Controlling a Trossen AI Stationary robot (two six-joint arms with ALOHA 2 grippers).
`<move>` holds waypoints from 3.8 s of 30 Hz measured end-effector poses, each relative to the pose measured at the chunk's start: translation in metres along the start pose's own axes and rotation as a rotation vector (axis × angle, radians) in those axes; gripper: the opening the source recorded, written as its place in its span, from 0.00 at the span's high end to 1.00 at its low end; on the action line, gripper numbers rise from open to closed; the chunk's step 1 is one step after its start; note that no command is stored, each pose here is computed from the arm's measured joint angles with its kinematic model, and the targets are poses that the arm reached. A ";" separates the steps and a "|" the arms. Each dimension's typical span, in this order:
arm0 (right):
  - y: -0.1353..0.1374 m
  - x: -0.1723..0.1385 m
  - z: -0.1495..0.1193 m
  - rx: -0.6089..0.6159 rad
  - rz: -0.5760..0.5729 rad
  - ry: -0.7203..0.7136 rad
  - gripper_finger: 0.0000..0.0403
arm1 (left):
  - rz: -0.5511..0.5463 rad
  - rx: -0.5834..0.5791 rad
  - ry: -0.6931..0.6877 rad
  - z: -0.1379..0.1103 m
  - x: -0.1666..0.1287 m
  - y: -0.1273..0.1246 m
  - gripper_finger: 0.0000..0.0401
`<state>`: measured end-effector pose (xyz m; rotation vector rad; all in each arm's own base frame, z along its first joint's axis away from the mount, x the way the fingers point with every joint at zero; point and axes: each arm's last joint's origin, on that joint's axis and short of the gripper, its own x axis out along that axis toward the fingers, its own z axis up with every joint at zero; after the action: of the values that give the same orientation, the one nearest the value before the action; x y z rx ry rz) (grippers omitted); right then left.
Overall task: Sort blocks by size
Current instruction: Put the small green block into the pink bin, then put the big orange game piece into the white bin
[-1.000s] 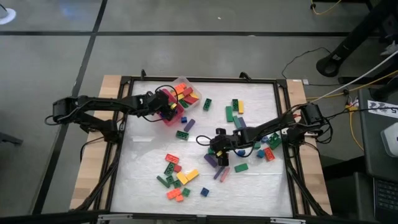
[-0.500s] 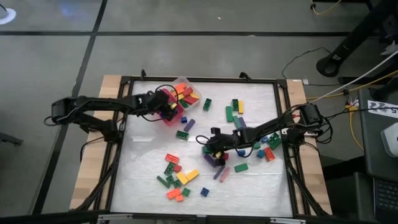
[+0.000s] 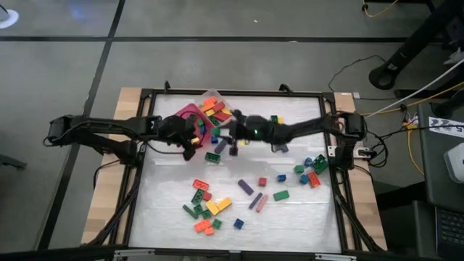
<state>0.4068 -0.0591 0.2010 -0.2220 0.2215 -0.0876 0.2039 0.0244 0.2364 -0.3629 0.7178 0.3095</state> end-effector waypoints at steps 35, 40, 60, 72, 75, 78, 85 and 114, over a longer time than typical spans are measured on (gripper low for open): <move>-0.038 -0.017 0.059 0.028 0.203 0.693 0.55 | -0.226 0.417 0.187 -0.051 0.019 -0.078 0.55; -0.040 -0.053 0.078 0.085 0.215 0.779 0.55 | -0.244 0.572 0.229 -0.063 0.030 -0.087 0.55; 0.017 -0.096 0.100 0.090 0.359 0.957 0.55 | -0.222 0.662 0.307 -0.078 0.056 -0.091 0.55; 0.066 -0.113 0.104 0.016 0.412 1.079 0.55 | -0.203 0.701 0.367 -0.088 0.070 -0.090 0.55; 0.073 -0.121 0.102 -0.027 0.376 1.140 0.55 | -0.195 0.705 0.378 -0.089 0.073 -0.090 0.55; 0.079 -0.126 0.102 -0.061 0.340 1.174 0.55 | -0.188 0.706 0.383 -0.091 0.076 -0.089 0.55; 0.094 -0.130 0.096 -0.111 0.348 1.183 0.55 | -0.164 0.702 0.377 -0.093 0.082 -0.090 0.66; 0.130 -0.099 -0.022 0.382 0.369 0.599 0.55 | 0.452 0.642 -0.121 0.043 0.082 0.026 0.65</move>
<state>0.3141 0.0739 0.1709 0.2362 0.8281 0.1747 0.2767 0.0779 0.2045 0.4325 0.7357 0.5000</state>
